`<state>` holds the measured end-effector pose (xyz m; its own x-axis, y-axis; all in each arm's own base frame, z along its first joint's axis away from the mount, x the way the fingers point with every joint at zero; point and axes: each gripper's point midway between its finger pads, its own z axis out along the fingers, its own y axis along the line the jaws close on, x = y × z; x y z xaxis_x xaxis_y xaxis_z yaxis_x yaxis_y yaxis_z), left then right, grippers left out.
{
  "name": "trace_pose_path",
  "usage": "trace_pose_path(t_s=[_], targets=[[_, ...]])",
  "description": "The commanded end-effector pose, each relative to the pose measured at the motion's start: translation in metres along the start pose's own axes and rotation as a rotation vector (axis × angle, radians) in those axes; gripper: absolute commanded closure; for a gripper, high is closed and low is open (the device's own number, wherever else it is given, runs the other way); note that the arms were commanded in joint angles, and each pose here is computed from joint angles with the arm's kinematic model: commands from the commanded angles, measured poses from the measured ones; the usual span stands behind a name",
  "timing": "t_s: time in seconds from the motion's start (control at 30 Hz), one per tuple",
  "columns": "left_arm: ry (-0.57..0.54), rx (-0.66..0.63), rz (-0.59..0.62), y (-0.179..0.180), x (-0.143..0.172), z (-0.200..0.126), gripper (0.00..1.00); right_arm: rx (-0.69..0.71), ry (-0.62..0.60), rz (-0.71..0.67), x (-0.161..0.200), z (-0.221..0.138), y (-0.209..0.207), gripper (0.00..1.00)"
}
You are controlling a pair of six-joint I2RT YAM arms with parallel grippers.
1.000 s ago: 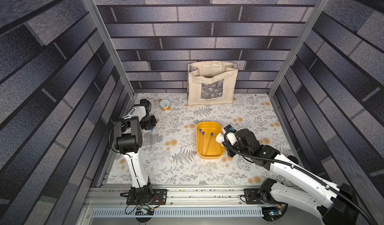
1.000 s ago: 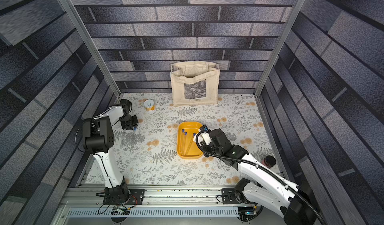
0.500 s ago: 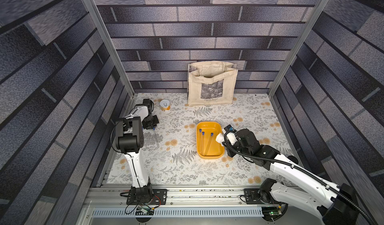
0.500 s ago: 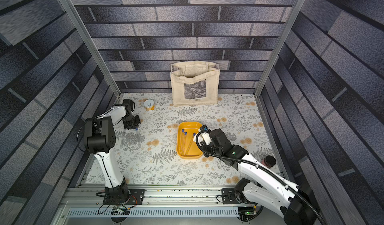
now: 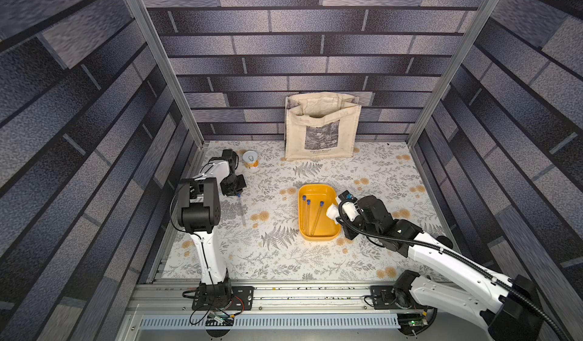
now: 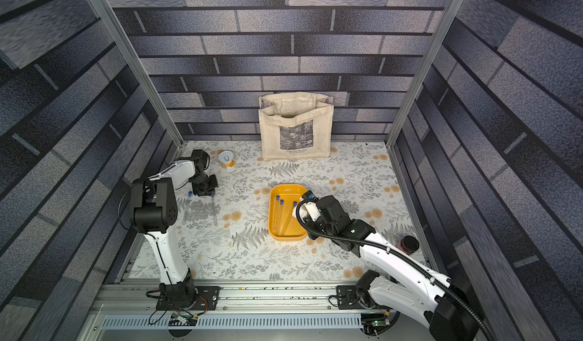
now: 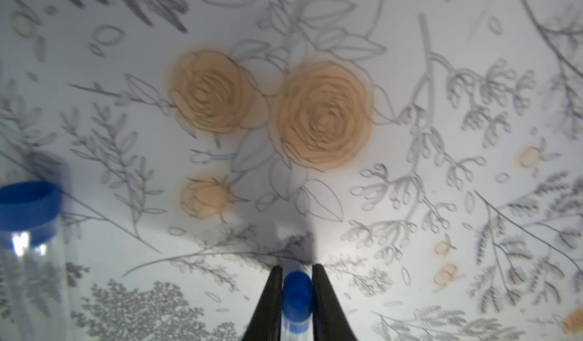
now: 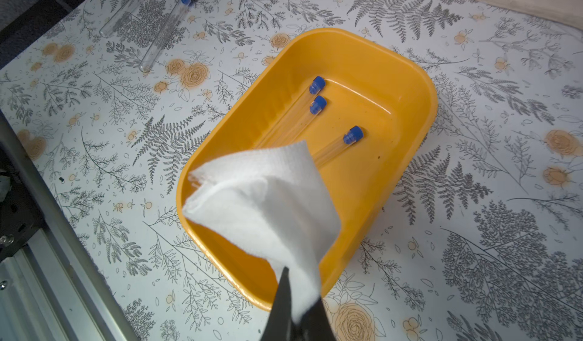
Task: Wipe the exteriors of test tubes
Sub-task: Pick up the test tube at the center of the board, then wipe the dirt from the test tube.
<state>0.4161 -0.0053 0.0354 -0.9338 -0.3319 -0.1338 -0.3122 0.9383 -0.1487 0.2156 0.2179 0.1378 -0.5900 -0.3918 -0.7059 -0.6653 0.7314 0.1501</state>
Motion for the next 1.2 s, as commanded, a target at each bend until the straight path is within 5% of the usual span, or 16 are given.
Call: trace_pose_path(t_s=[0.0, 0.5, 0.83, 1.17], targets=[[-0.02, 0.139, 0.07, -0.047, 0.016, -0.042, 0.87, -0.11, -0.002, -0.02, -0.01, 0.007, 0.017, 1.0], [-0.063, 0.546, 0.369, -0.229, 0.096, -0.138, 0.86, -0.272, -0.055, -0.058, -0.048, 0.025, 0.046, 1.0], [-0.008, 0.714, 0.435, -0.288, 0.136, -0.158, 0.86, -0.266, -0.074, -0.067, -0.051, 0.024, 0.045, 1.0], [0.033, 0.807, 0.459, -0.318, 0.161, -0.167, 0.85, -0.073, -0.09, -0.027, -0.069, 0.024, 0.007, 1.0]])
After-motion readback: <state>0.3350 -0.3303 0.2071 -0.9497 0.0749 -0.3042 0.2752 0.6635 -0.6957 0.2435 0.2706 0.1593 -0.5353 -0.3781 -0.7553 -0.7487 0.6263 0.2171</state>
